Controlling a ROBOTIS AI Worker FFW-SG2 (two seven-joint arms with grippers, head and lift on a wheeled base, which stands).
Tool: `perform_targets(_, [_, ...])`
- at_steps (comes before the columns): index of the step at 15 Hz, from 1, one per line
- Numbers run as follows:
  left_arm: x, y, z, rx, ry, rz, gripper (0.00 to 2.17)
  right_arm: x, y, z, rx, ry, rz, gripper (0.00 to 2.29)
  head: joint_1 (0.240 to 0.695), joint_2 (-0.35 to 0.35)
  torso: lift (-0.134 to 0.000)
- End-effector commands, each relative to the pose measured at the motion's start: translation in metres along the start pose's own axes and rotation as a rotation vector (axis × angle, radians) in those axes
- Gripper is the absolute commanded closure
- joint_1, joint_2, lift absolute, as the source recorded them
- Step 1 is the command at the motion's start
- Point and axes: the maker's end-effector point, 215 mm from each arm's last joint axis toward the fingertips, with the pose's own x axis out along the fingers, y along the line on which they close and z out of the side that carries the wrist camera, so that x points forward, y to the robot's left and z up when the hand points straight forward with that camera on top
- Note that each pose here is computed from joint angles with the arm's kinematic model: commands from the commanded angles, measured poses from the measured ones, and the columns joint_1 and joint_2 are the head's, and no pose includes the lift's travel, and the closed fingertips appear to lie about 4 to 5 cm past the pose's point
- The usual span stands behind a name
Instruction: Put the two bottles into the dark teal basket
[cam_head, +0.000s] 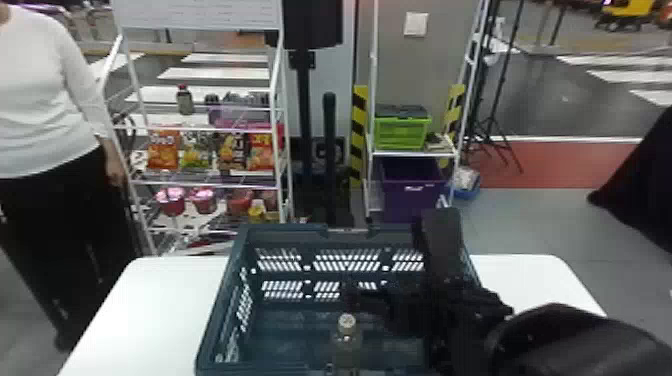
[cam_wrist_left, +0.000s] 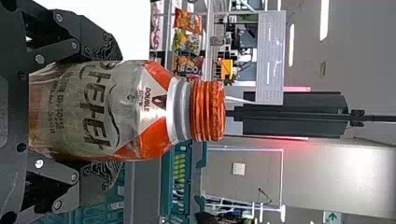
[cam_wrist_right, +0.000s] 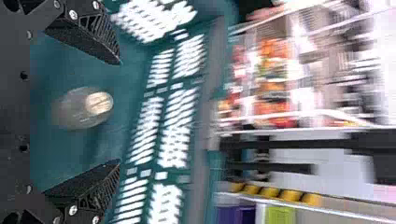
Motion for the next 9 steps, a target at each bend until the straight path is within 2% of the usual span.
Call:
perform_targets(1, [0.002, -0.001, -0.001, 0.003, 0.005, -0.001, 2.15, -0.023, -0.021, 0.012, 0.017, -0.097, -0.035, 0.16, 0.499, 0.0, 0.0])
perform_targets(2, [0.003, -0.001, -0.001, 0.004, 0.005, -0.001, 2.15, -0.032, -0.03, 0.005, 0.011, -0.103, -0.056, 0.16, 0.499, 0.0, 0.0])
perform_targets(6, [0.006, -0.001, 0.001, 0.007, 0.004, -0.003, 2.15, -0.091, -0.058, 0.012, 0.01, -0.325, -0.082, 0.15, 0.499, 0.0, 0.0])
perform_targets(9, [0.009, -0.003, 0.003, 0.014, 0.008, -0.006, 2.15, -0.143, -0.075, 0.002, 0.025, -0.444, -0.107, 0.15, 0.499, 0.0, 0.0])
